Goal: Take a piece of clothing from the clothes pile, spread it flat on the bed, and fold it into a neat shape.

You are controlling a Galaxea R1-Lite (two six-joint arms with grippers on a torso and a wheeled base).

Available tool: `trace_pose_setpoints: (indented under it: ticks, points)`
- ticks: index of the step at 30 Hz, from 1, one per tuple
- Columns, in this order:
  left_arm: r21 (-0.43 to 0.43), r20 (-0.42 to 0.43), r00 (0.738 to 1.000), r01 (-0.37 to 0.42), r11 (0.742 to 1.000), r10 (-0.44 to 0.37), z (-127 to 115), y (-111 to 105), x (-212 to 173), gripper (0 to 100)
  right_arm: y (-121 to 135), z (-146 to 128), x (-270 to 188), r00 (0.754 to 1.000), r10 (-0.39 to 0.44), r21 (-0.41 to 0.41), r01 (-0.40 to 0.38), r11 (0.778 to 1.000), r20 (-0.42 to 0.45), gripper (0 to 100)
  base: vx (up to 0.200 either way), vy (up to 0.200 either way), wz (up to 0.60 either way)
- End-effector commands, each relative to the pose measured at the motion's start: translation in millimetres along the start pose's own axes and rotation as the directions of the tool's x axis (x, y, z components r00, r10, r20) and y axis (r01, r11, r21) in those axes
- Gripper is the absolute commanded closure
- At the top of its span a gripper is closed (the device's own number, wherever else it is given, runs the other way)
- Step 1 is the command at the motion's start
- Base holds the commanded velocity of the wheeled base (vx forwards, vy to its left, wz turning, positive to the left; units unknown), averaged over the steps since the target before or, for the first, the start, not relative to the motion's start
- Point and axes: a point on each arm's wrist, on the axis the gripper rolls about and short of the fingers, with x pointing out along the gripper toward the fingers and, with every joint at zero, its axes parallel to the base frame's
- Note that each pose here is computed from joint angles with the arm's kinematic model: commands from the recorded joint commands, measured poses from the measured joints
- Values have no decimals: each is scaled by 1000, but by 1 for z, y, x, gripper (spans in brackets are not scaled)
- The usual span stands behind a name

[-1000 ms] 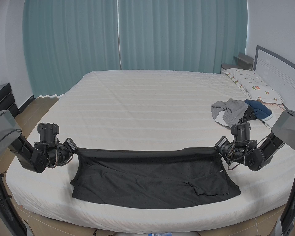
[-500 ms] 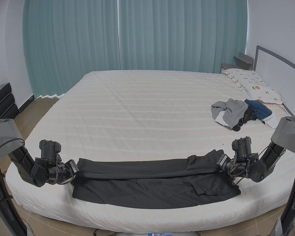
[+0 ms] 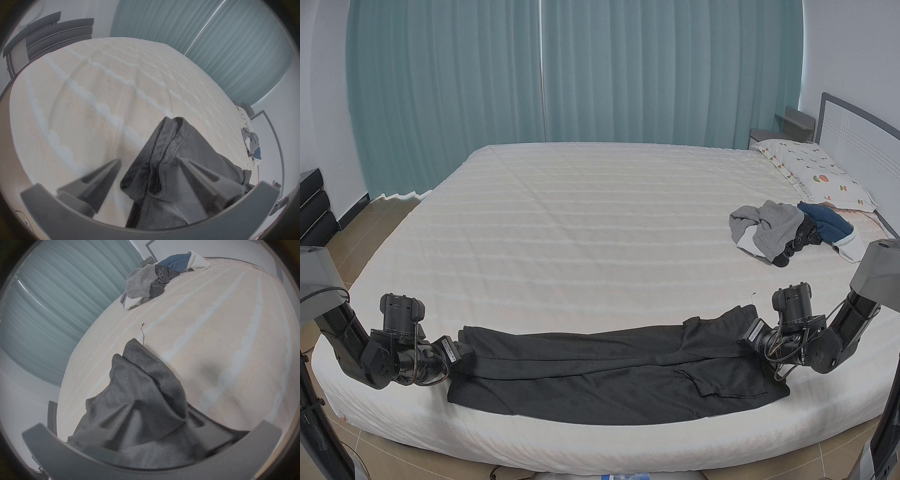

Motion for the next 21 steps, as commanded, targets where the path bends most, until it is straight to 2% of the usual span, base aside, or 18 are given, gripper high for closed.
trace_pose_setpoints:
  ticks: [1,7,11,13,14,15,17,21]
  points:
    - [-12,61,998,28,1000,-27,13,-3,-13,0,4,11,-15,999,38,21,-39,999,31,0,0,0,0]
    - [-24,126,989,75,997,-71,33,-10,-16,0,8,28,-34,992,109,43,-112,993,63,0,0,0,0]
    - [-98,147,984,117,988,-102,45,-22,-4,0,6,35,-38,989,131,58,-135,989,66,0,0,0,0]
    - [-108,146,983,127,986,-111,46,-25,-2,0,6,36,-38,989,131,63,-135,989,67,0,0,0,0]
    - [-130,118,984,147,981,-132,44,-30,7,0,2,39,-37,989,135,77,-139,987,55,0,0,0,0]
    - [-130,118,984,147,981,-132,44,-30,7,0,2,39,-37,989,135,77,-139,987,55,0,0,0,0]
    - [-125,59,987,154,980,-147,33,-32,17,0,-2,40,-37,988,154,113,-156,981,27,0,0,0,0]
    - [-119,11,991,137,983,-137,23,-32,32,0,-15,42,-36,986,170,175,-167,970,2,0,0,0,0]
